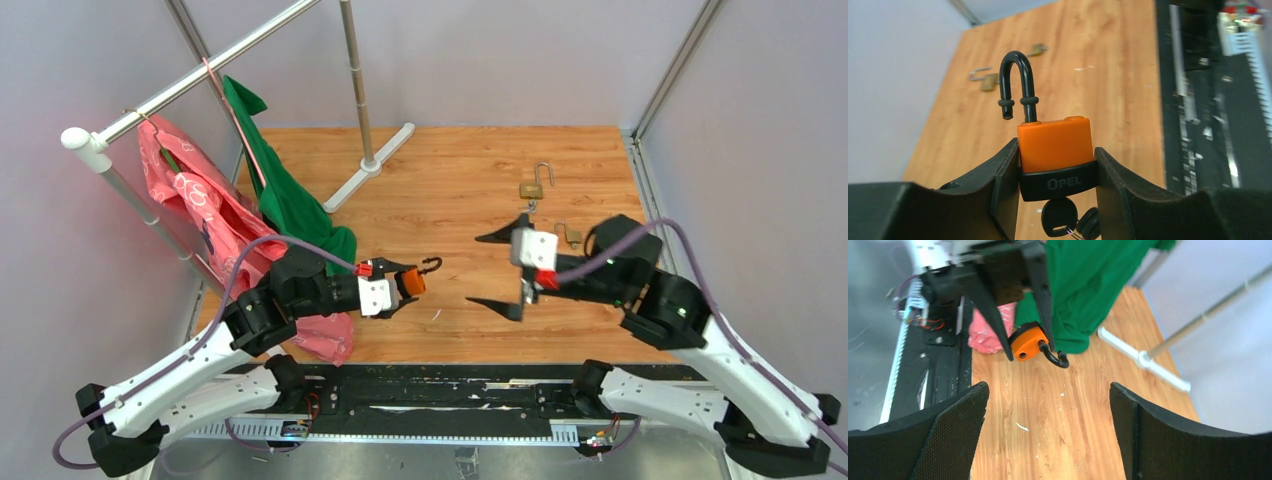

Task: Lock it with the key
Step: Lock the lock.

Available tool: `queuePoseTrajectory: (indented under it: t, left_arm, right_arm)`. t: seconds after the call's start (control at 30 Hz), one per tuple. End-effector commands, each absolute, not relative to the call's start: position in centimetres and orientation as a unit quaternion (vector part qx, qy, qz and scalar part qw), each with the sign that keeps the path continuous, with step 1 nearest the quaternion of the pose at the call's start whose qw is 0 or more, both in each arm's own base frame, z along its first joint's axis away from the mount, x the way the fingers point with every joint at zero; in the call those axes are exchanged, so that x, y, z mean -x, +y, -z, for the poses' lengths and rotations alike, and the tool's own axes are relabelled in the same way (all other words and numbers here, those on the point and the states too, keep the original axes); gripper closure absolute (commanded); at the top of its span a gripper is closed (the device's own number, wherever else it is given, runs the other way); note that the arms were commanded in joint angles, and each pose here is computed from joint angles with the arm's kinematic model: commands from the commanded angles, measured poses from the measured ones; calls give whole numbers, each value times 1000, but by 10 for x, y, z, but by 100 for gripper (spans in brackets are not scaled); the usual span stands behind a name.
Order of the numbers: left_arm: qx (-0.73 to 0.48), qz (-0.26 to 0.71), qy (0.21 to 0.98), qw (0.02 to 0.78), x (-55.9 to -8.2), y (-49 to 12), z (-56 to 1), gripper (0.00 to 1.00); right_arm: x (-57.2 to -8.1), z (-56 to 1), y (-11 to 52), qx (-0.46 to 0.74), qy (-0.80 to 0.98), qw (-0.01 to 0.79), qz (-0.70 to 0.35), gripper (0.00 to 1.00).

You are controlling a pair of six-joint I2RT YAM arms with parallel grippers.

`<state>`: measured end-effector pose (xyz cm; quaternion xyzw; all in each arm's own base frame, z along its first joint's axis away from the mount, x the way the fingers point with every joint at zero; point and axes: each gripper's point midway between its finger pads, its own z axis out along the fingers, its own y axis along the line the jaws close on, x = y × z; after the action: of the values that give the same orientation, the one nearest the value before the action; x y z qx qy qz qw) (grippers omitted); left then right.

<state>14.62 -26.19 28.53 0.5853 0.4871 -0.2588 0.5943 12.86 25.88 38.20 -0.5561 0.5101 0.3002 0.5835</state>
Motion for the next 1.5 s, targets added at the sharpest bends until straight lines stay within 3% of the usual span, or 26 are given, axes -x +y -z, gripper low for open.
queuePoseTrajectory:
  t: [0.0,0.27,1.47]
  left_arm:
    - [-613,339,478,530,-104,-257,-284,100]
    - [-603,321,481,550,-111,-252,-292,100]
    - [-564,319,492,581,-119,-241,-298,100]
  right_arm:
    - [-92,-366,252,650,415,556,-311,10]
    - [-110,-354,291,647,447,513,-344,24]
    - [-115,-345,304,673,436,492,-339,26]
